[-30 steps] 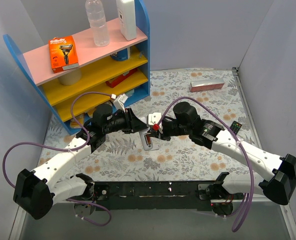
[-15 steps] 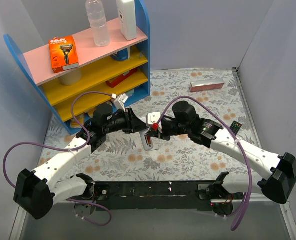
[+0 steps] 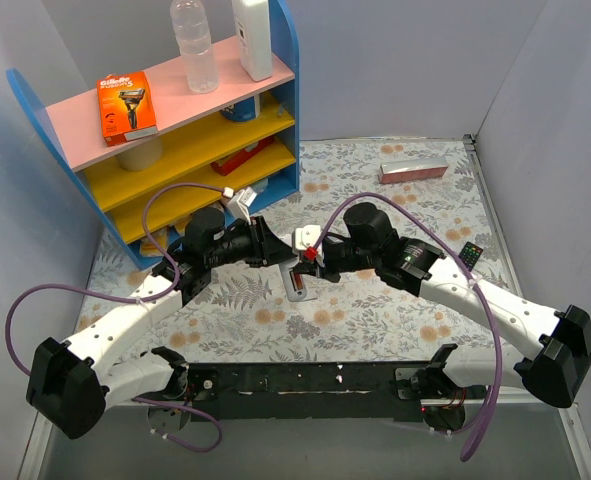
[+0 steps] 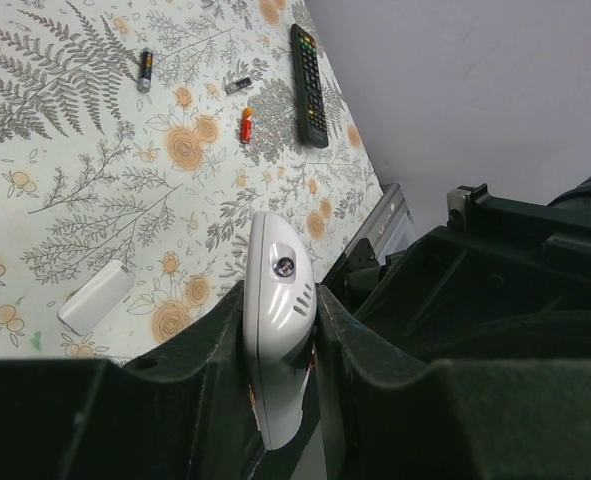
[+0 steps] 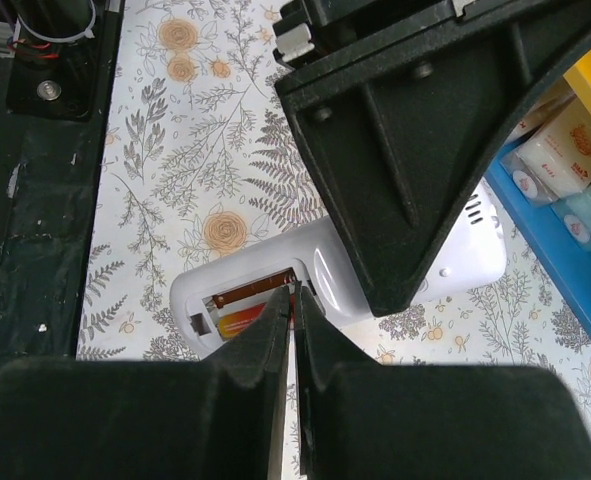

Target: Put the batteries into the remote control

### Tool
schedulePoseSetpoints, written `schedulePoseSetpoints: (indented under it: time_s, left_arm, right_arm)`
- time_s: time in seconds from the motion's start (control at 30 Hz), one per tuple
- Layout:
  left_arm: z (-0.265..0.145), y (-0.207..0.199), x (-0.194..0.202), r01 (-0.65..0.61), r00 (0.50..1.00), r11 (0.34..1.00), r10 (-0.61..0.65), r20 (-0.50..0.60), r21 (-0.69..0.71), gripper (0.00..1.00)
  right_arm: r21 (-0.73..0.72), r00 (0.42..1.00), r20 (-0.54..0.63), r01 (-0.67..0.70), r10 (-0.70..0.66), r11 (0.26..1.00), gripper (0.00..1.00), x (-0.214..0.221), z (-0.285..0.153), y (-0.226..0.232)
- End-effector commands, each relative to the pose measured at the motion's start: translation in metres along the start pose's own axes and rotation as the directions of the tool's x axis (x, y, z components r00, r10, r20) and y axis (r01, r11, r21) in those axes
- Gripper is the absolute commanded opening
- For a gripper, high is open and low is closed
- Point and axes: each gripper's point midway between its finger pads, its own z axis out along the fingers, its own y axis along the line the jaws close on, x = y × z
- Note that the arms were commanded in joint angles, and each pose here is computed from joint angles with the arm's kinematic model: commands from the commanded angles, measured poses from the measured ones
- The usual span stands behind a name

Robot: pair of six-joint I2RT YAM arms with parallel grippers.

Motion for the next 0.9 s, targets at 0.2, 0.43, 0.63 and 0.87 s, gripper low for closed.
schedulePoseSetpoints:
  time_s: [0.2, 0.43, 0.63, 0.87]
  left_arm:
    - [-0.008, -0.047, -0.032, -0.060, 0.994, 0.989, 0.047, 0.098, 0.134, 0.00]
    - [-0.013, -0.059, -0.040, -0.055, 0.991, 0.984, 0.033, 0.131, 0.170, 0.00]
    - [-0.015, -0.070, -0.042, -0.016, 0.991, 0.974, -0.015, 0.135, 0.228, 0.00]
    - [-0.011, -0.075, -0.043, 0.049, 0.989, 0.962, -0.083, 0.120, 0.267, 0.00]
  right_arm:
    - [-0.069, 0.993, -0.091, -0.075, 0.068, 0.995, 0.09, 0.039, 0.004, 0.023]
    - [-0.072, 0.986, -0.156, -0.068, 0.057, 0.995, 0.09, 0.062, 0.005, 0.027]
    - [-0.023, 0.981, -0.192, -0.021, 0.016, 1.000, 0.17, 0.077, 0.004, 0.022]
    - [0.040, 0.984, -0.166, 0.065, -0.057, 0.997, 0.38, 0.083, 0.002, 0.018]
